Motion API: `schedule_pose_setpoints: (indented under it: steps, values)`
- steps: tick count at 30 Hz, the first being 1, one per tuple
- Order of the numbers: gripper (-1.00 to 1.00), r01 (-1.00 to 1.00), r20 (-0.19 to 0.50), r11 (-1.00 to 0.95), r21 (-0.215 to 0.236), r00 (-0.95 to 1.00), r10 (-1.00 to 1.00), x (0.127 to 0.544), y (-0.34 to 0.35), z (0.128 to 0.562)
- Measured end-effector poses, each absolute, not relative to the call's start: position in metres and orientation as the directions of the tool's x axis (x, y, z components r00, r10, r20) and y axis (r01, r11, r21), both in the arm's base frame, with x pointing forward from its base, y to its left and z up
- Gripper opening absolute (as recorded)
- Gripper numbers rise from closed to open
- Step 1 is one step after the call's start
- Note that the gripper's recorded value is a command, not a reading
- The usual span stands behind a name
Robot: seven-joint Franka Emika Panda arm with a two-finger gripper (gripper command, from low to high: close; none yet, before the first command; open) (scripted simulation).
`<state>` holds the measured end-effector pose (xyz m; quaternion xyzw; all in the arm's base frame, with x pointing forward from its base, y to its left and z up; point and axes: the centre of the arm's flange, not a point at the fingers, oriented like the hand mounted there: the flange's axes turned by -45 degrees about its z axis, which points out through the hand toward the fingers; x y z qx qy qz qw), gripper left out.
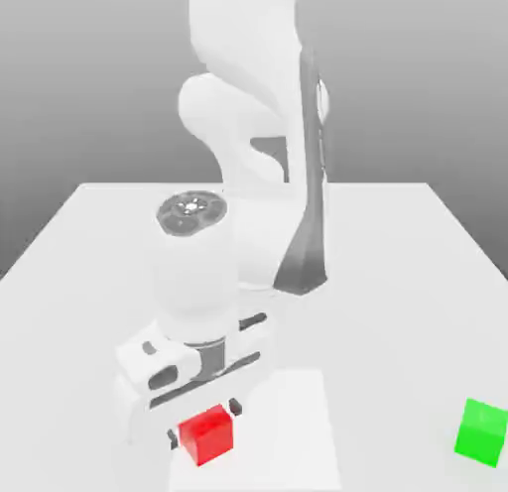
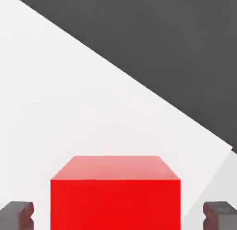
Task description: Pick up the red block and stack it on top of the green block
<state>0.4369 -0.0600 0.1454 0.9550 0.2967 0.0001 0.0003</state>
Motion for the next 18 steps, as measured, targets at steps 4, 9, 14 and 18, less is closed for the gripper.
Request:
schedule_pose_setpoints:
  steps: [4, 9, 14, 18]
  values:
    - [-1.0, 0.566, -0.001, -0.824, -0.001, 0.824, 0.566, 0.436, -0.06, 0.143]
    - [-1.0, 0.569, 0.001, -0.823, 0.003, 0.823, 0.569, 0.439, -0.06, 0.182]
    - [-1.0, 0.709, -0.001, -0.705, -0.002, 0.705, 0.709, 0.455, 0.001, 0.214]
    - [-1.0, 0.874, -0.001, -0.485, -0.004, 0.485, 0.874, 0.462, 0.099, 0.225]
